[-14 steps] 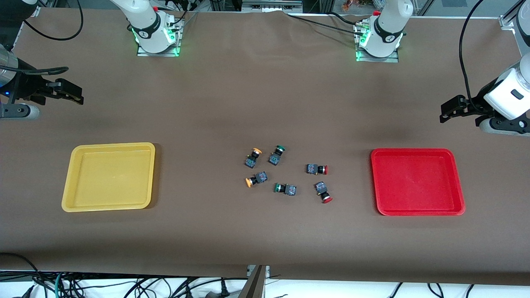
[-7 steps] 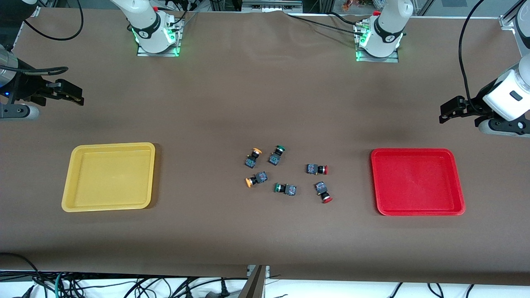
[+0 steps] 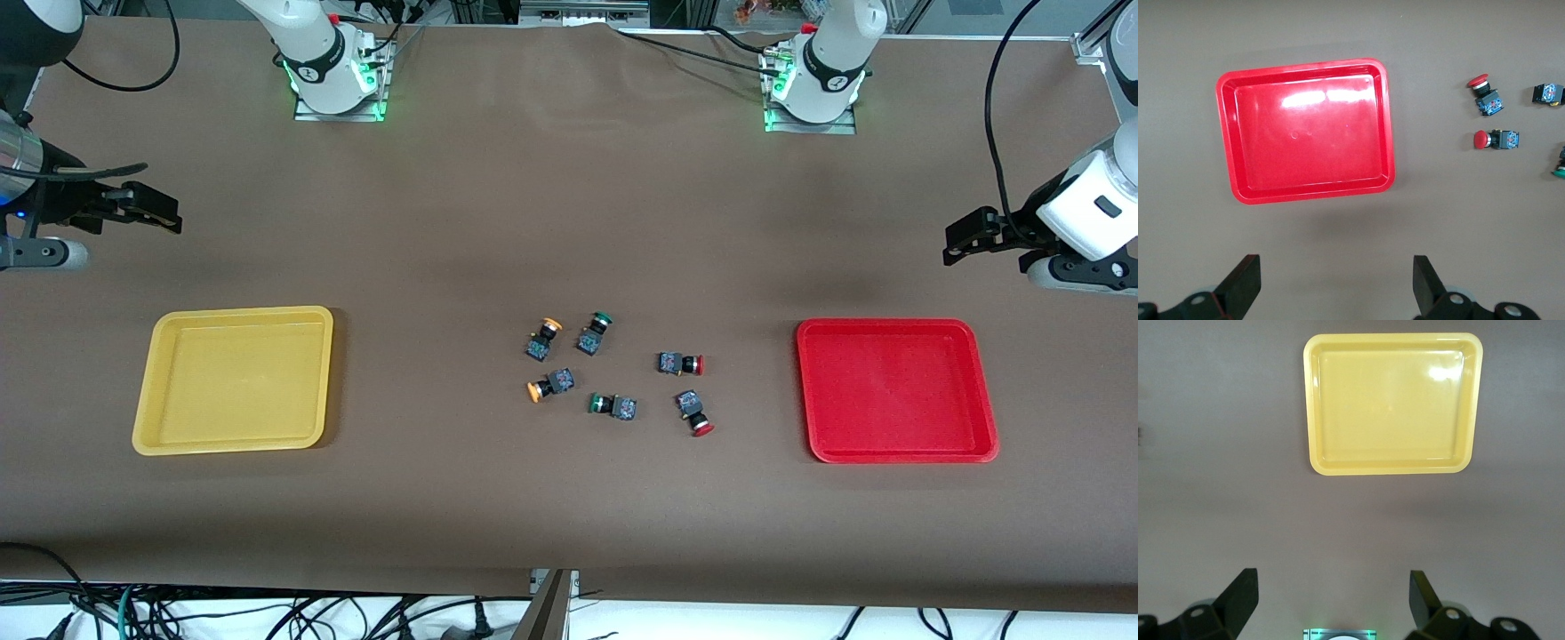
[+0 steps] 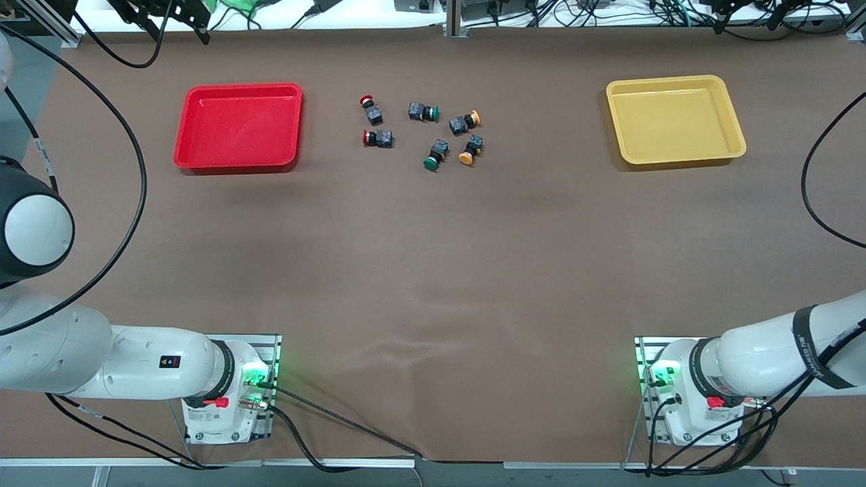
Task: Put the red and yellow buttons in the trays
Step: 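Reach both grippers down toward the cluster of buttons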
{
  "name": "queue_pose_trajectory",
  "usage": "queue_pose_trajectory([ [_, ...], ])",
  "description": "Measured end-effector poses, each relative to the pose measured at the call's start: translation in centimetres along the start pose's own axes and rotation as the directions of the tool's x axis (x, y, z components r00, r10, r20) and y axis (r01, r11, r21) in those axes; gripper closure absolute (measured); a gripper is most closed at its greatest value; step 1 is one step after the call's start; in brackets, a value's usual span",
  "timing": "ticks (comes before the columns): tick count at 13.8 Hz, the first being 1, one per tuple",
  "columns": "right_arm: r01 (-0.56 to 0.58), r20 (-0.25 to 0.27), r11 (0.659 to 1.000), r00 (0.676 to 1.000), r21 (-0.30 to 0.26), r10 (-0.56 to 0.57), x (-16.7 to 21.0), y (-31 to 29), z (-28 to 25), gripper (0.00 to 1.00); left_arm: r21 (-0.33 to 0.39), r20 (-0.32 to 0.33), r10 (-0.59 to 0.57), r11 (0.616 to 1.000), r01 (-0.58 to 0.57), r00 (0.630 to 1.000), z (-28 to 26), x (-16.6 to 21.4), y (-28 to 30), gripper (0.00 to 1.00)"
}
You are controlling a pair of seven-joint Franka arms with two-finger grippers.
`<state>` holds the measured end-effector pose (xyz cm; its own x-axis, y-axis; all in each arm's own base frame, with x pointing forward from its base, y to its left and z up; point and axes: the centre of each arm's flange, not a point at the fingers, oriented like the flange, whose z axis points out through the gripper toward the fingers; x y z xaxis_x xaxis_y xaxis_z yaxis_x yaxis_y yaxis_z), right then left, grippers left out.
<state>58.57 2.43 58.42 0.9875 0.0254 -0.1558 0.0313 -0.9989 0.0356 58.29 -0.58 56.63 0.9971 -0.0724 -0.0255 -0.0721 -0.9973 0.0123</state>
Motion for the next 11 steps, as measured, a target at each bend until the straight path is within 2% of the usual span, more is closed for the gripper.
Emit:
queue_pose_trajectory([
  [3, 0.005, 0.057, 1.0, 0.998, 0.009, -0.006, 2.4, -0.4, 3.9, 0.0, 0.001, -0.02, 0.001, 1.0, -0.001, 1.0, 0.0, 0.4, 0.1, 0.0],
  [4, 0.007, 0.06, 0.999, 0.998, 0.032, -0.009, 3.5, -0.8, 5.3, 0.0, 0.001, -0.024, 0.004, 1.0, -0.004, 1.0, 0.0, 0.5, 0.2, 0.0],
  [8, -0.081, 0.037, 0.991, 0.996, 0.109, 0.077, 7.3, -2.5, 9.6, 0.0, 0.0, -0.037, 0.031, 1.0, -0.031, 0.999, -0.4, 0.8, 1.8, 0.0],
  [11, -0.172, 0.004, 0.978, 0.985, 0.117, 0.173, 9.6, -6.9, 12.4, 0.0, 0.0, -0.041, 0.058, 0.998, -0.058, 0.997, 0.2, 1.3, 3.4, 0.0],
])
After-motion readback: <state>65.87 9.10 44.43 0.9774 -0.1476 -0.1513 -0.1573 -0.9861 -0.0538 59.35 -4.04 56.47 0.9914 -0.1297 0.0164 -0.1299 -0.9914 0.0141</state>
